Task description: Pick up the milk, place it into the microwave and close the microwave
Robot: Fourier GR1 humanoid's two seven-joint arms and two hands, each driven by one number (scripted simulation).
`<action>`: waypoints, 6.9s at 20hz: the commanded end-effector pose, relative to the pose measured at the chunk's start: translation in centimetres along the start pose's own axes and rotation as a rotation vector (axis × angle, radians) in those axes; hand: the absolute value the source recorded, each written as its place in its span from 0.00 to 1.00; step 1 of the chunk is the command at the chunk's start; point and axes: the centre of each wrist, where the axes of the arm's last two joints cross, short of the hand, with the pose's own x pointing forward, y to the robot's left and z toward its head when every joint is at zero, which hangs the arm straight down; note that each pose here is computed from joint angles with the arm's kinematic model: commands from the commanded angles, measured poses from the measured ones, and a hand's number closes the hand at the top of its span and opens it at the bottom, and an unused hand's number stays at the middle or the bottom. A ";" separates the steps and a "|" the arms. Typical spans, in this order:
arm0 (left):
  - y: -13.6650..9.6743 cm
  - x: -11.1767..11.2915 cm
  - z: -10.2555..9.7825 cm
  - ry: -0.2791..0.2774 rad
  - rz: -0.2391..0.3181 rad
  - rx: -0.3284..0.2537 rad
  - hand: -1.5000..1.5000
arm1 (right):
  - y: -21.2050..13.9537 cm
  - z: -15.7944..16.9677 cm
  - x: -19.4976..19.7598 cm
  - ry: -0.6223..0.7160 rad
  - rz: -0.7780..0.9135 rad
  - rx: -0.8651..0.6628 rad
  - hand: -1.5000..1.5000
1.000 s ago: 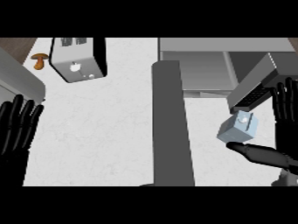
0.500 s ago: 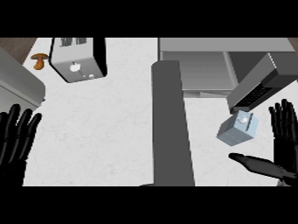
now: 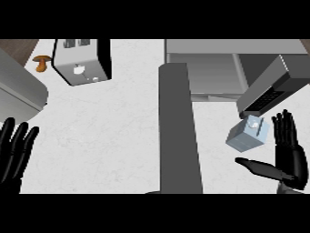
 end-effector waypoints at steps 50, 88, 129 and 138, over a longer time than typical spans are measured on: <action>2.0 -1.1 2.2 0.020 -0.016 0.056 0.00 | 8.9 1.1 -1.4 -0.117 -0.046 0.223 1.00; 3.5 -1.9 0.6 0.056 -0.054 -0.029 0.00 | 10.9 -20.2 3.3 -0.067 0.743 0.010 0.00; 1.2 -1.8 1.3 0.065 -0.079 -0.055 0.00 | 5.7 -21.2 4.0 -0.107 0.486 -0.053 0.00; -0.1 -3.1 2.6 0.074 -0.036 -0.045 0.00 | 6.9 -18.7 1.6 -0.046 0.339 -0.016 0.00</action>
